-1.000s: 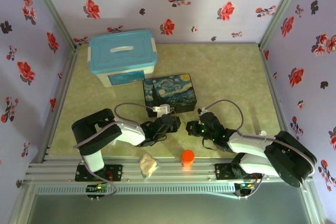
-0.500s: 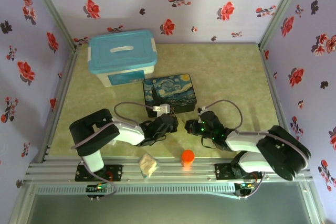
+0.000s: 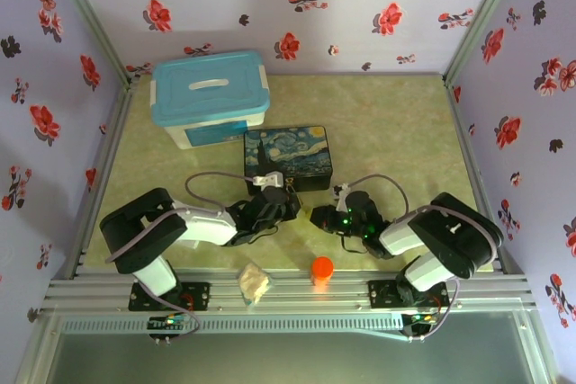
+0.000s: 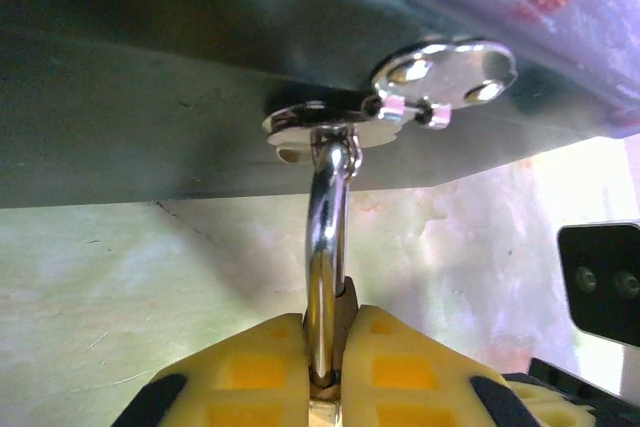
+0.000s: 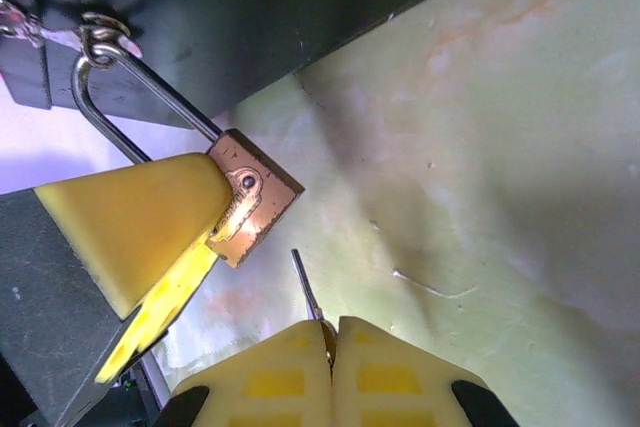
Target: Unlock the padlock with the key
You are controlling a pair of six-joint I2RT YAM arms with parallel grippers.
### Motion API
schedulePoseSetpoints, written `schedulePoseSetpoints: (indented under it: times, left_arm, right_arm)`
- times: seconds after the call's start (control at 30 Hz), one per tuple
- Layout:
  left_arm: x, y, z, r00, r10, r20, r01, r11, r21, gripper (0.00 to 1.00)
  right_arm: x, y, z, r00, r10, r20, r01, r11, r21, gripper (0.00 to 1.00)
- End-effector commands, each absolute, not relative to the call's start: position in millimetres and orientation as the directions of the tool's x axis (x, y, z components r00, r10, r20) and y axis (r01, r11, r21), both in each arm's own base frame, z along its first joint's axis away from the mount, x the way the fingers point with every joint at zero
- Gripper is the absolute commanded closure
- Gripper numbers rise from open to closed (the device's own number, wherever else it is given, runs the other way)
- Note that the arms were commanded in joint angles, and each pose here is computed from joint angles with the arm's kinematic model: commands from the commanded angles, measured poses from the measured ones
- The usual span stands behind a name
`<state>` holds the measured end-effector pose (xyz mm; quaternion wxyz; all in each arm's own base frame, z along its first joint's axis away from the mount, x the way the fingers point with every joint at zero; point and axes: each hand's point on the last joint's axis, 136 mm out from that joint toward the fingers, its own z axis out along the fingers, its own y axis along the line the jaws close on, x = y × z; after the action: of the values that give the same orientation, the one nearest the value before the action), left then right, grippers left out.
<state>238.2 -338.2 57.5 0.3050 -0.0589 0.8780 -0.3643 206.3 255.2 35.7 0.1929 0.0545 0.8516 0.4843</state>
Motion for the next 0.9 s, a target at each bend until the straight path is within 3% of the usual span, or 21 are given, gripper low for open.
schedulePoseSetpoints:
  times: [0.0,0.27,0.87]
  left_arm:
    - [244.1,-346.3,90.6,-0.784,-0.397,-0.478,0.145,0.631,-0.762,1.0]
    - [239.6,-353.5,100.4,-0.799,-0.406,-0.444,0.158,0.57,-0.806,1.0]
    - [246.4,-346.6,102.4,-0.795,-0.463,-0.392,0.133,0.497,-0.858,1.0]
  right_arm:
    - [211.3,257.8,51.2,-0.914,0.31,-0.261,-0.107,0.435,0.894,1.0]
    - [221.4,266.7,57.7,-0.911,0.347,-0.223,-0.103,0.332,0.938,1.0]
    - [213.8,262.0,80.1,-0.906,0.327,-0.269,-0.173,0.293,0.94,1.0]
